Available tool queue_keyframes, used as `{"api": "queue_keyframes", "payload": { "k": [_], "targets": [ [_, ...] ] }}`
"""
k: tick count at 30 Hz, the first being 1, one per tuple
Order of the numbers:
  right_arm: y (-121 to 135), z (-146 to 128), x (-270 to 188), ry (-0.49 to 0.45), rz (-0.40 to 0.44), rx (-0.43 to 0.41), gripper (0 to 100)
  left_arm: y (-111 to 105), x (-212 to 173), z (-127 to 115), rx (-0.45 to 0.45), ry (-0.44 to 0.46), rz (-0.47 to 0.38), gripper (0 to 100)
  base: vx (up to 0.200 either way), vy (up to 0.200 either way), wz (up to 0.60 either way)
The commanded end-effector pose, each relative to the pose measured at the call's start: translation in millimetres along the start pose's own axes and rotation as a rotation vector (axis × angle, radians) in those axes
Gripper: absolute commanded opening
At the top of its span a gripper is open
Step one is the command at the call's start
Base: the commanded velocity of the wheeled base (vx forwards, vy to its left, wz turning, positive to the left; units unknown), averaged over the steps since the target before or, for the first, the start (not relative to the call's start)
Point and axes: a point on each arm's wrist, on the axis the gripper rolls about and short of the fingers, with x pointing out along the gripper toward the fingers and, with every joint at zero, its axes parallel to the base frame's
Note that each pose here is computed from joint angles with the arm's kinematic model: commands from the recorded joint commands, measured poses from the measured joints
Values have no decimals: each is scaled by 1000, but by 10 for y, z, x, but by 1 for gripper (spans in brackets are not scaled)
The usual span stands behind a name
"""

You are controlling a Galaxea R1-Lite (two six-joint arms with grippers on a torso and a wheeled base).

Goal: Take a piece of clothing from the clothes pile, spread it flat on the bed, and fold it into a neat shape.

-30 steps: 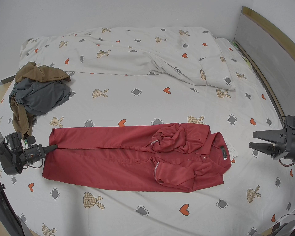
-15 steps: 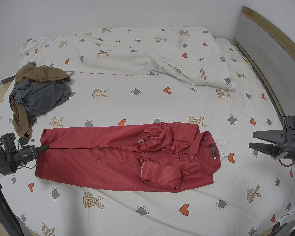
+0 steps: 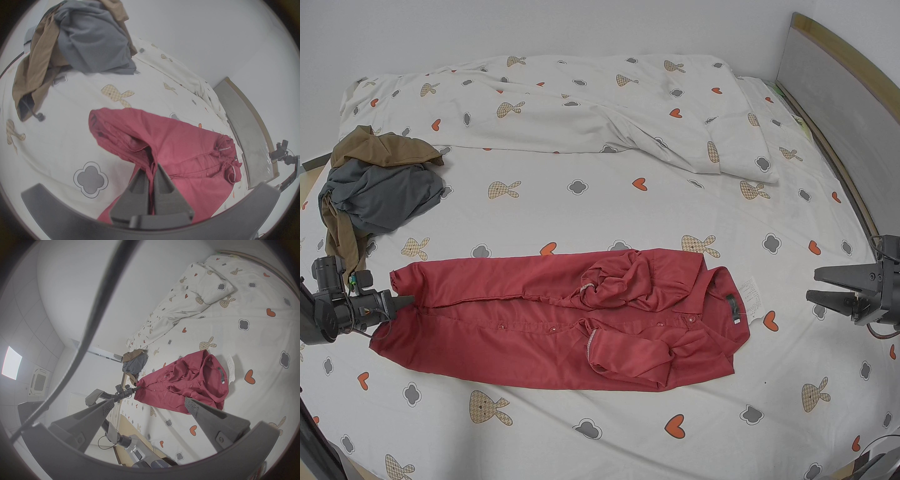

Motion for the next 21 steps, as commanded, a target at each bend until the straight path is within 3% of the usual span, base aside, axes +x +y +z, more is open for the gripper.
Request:
{"api": "queue_keyframes", "payload": {
  "k": [1,3,5,8,11,12,15,21],
  "targets": [
    [1,1,1,0,1,-1,100,-260,-87,205,69,-45,5,0,0,0,0],
    [1,1,1,0,1,-1,100,-375,-24,215,98,-44,140,0,0,0,0],
    [1,1,1,0,1,-1,100,-414,-3,212,117,-43,186,0,0,0,0],
    [1,1,1,0,1,-1,100,-500,11,194,159,-42,323,0,0,0,0],
    [0,1,1,-1,-1,-1,100,-549,28,196,174,-45,375,0,0,0,0],
    [1,1,1,0,1,-1,100,-587,42,206,184,-53,434,0,0,0,0],
    [1,1,1,0,1,-1,100,-641,80,205,197,-54,474,0,0,0,0],
    [1,1,1,0,1,-1,100,-721,95,181,204,-45,454,0,0,0,0]
  ]
}}
